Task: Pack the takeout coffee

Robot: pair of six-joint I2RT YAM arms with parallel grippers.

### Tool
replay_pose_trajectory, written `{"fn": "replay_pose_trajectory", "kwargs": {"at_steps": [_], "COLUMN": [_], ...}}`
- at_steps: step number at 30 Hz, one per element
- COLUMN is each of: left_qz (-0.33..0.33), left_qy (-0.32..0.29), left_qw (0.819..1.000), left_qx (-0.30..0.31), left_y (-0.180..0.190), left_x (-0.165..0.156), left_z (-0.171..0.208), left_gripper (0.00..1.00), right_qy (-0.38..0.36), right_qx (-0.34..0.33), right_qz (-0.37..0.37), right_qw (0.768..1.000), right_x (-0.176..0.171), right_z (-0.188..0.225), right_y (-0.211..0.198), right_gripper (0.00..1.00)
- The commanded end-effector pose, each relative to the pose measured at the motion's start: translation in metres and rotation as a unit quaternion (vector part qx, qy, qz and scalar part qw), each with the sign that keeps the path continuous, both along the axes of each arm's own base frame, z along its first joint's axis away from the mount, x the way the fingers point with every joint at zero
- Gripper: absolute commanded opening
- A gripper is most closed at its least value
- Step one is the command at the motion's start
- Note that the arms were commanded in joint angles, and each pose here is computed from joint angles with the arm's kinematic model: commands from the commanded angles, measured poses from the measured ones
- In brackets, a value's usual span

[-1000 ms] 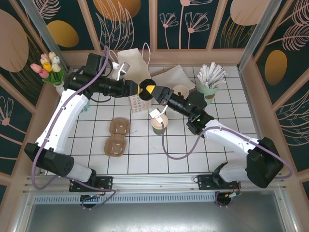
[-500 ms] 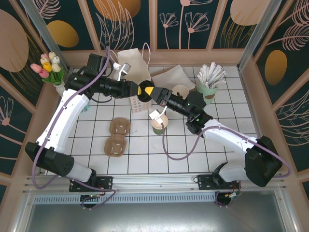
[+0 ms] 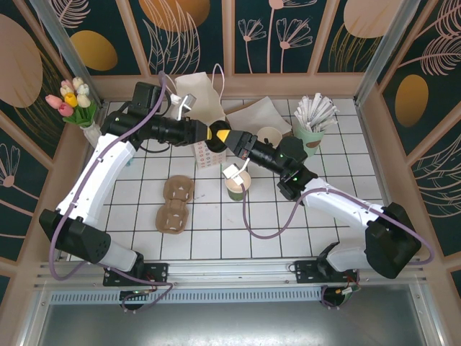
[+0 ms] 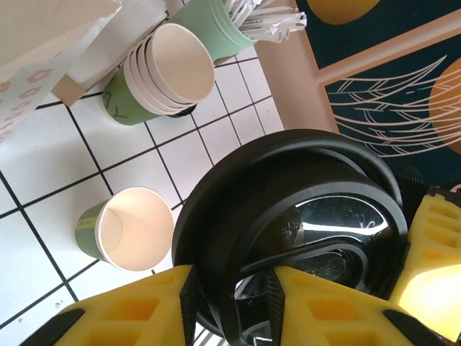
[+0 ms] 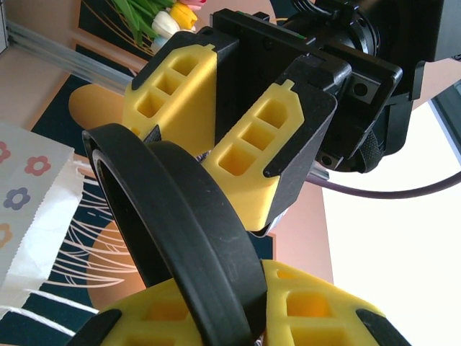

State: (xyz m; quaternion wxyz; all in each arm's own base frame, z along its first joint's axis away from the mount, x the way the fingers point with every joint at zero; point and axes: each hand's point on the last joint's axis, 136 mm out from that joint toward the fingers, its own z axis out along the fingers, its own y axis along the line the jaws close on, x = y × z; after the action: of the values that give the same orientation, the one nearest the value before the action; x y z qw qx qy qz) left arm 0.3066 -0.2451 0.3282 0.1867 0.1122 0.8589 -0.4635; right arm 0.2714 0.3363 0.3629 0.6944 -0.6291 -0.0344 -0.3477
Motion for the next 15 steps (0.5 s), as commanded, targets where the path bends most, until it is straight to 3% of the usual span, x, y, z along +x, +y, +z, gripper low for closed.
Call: {"fn": "replay_pose_trajectory", "kwargs": {"at_steps": [1,12,14,15], "left_qz": [-0.002,-0.008,-0.006,-0.003], "left_qy": [-0.005,-0.006,-0.008,-0.009], "left_qw": [1.000,0.999,0.999,0.999], "left_qx": [-0.021,-0.040,-0.039,-0.036], "left_y": [-0.002,-0.006,-0.005,-0.005], "left_x": [0.001,0.000,0.001,0.002], "left_z": [0.004,0.009,0.008,0.008], "left_gripper": [0.28,0.04,0.00,0.00], "right_qy": [-0.127,-0.106,-0.080,-0.068], "right_qx": [-0.016,-0.023,-0.029,-0.031], "right_qz": [-0.017,-0.023,-0.029,-0.032], "right_qw": [0.992,0.994,0.996,0.997], "right_x": [-0.009,-0.004,-0.002,-0.001], "right_z": [0.018,0.012,0.008,0.006], "right_y": [-0.002,0.000,0.001,0.000], "right_gripper": [0.00,0.00,0.13,0.25]}}
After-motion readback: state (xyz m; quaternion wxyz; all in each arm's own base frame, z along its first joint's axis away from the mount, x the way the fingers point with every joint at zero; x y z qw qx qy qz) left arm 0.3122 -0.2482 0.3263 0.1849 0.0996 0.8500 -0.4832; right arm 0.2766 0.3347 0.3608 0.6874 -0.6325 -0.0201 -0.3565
